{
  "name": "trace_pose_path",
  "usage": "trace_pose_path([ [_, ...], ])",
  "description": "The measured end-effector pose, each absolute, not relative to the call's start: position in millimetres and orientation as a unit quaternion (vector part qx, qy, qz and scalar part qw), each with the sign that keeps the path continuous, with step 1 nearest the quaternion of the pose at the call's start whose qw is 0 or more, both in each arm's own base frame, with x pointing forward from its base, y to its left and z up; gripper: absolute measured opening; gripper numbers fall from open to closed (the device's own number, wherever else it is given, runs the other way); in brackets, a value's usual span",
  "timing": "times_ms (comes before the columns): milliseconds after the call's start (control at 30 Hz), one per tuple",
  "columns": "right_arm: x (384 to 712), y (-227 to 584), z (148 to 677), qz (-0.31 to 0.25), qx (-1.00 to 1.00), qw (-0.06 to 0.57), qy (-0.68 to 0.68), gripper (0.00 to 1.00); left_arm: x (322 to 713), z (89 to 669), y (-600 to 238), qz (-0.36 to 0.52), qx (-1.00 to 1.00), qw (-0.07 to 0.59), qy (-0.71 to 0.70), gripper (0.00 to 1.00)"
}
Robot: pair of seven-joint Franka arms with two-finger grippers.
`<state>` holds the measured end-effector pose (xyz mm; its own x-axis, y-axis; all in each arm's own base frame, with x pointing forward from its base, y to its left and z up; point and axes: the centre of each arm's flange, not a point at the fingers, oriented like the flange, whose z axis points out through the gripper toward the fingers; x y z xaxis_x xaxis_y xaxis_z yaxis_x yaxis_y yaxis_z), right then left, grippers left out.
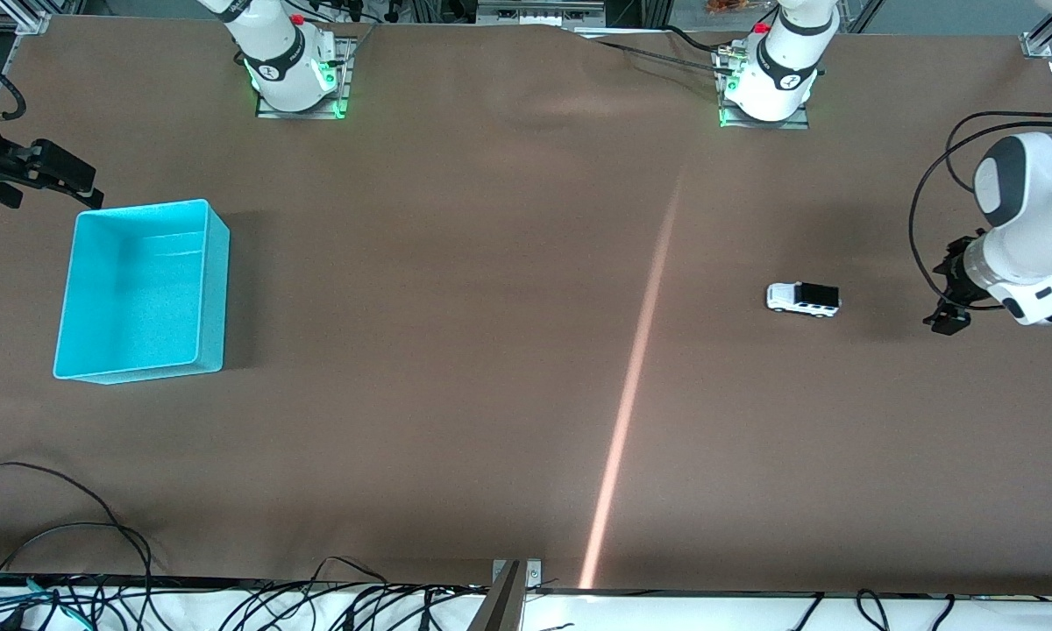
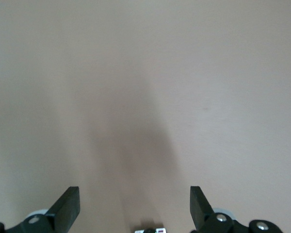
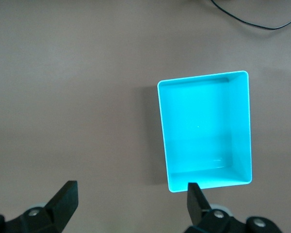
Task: Wind and store white jeep toy
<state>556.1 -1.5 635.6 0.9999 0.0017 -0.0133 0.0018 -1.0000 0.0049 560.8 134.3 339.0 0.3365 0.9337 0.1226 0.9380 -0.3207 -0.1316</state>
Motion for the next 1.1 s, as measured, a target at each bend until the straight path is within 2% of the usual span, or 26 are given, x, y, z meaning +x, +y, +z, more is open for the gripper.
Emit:
trace_pose_path([
  [433,556,-2,636,-0.007,1.000,0.002,0.001,1.00,609,437,94,-0.046,-0.897,0.074,-0.433,1.00],
  [933,556,-2,636,-0.007,1.000,0.002,0.001,1.00,621,493,85,-0.041,-0.979,0.082,-0.184,1.00],
  [1100,556,-2,636,-0.007,1.000,0.002,0.001,1.00,624,515,80,-0.041,-0.991,0.059,-0.110,1.00],
])
